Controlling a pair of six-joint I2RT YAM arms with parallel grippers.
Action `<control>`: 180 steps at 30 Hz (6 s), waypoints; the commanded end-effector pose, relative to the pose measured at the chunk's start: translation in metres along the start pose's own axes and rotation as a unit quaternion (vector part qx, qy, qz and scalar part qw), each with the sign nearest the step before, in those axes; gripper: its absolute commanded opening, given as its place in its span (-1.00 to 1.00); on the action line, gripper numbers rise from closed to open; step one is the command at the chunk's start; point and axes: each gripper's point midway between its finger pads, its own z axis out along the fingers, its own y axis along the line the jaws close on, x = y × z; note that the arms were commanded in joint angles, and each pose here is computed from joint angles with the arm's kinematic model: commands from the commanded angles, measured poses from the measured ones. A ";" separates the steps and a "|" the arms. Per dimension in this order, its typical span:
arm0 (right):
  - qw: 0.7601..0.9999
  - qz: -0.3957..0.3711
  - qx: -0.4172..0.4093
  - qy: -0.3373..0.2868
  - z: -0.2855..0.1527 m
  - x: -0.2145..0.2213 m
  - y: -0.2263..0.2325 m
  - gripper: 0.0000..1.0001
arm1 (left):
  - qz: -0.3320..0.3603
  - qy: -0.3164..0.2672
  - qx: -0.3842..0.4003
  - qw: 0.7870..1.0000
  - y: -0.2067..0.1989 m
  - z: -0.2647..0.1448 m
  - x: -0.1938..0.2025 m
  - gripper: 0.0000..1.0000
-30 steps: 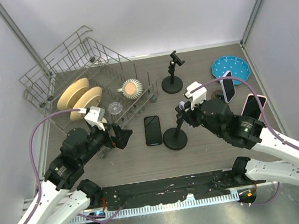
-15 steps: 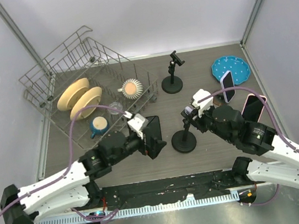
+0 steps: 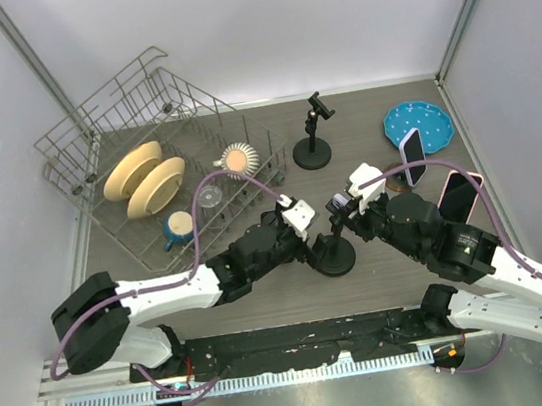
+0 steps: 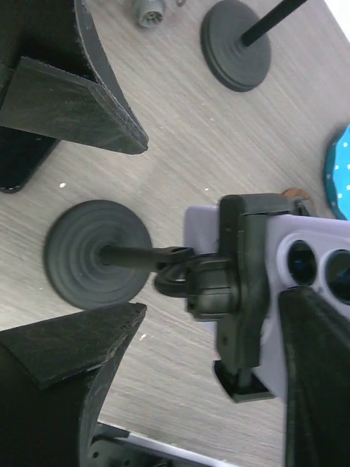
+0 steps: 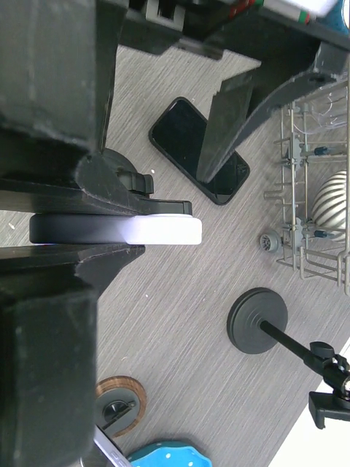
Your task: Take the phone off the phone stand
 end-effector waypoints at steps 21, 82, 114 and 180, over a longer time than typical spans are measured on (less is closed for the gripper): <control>0.999 0.020 0.005 -0.045 0.001 -0.022 -0.001 -0.76 | -0.008 -0.119 0.012 0.993 -0.011 0.048 -0.052 -1.00; 0.997 0.056 0.027 0.047 0.017 0.031 0.017 -0.99 | -0.192 -0.072 -0.156 0.966 0.062 0.036 -0.036 -1.00; 0.943 0.086 0.320 0.022 -0.014 0.024 -0.077 -0.98 | -0.185 -0.115 -0.090 0.972 0.036 0.029 -0.050 -1.00; 0.938 0.162 0.277 -0.133 -0.059 -0.013 -0.105 -0.98 | -0.078 -0.258 -0.023 0.963 0.020 0.063 -0.118 -1.00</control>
